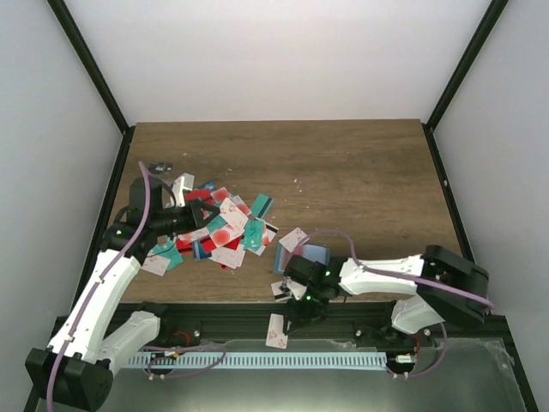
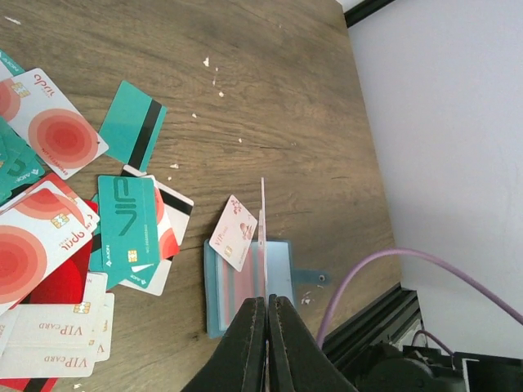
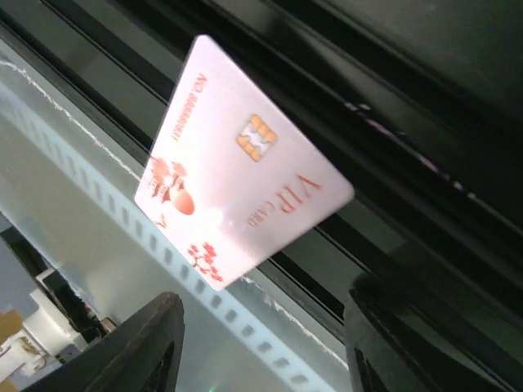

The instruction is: Put the credit cards into the card holder

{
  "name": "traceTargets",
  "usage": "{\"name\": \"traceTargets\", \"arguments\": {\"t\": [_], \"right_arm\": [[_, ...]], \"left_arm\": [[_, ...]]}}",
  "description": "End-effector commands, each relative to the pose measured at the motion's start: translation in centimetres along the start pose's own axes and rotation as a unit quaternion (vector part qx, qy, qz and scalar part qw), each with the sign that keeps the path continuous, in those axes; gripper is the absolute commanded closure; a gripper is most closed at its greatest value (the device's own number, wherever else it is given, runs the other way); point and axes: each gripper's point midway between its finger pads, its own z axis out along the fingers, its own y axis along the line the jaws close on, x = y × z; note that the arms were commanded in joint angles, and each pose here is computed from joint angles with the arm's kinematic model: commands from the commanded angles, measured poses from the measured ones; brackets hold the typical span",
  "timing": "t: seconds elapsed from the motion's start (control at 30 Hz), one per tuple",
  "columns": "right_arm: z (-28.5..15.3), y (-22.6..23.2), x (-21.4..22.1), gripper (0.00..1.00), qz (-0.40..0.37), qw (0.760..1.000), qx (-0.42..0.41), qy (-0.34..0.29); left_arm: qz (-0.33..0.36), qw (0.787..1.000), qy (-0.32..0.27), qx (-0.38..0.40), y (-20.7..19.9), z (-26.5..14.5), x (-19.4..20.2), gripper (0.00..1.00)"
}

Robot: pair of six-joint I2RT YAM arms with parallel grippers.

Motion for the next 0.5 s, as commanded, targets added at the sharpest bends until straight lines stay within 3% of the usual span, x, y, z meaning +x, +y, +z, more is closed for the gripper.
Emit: {"name": "traceTargets", "arguments": {"t": [0.0,0.2,0.47], "right_arm": [[1.6,1.6,-0.7,0.44,-0.002,1.0,-0.017,0.013],[3.3,3.1,-2.9,0.47,-0.028,0.999,-0.035,0.021],[4.2,10.9,-12.4,0.48,-0.136,0.978,-0.154,-0.02]], "left_arm": [[0.009,1.0,0.003,0.005,-0.4,-0.6,0.8,0.96],[0.01,1.0,0.001,0.004,-0.5,-1.1,1.1,0.96],[0.004,1.0,0.0,0.01,-0.5,-0.8,1.1,0.96]]}}
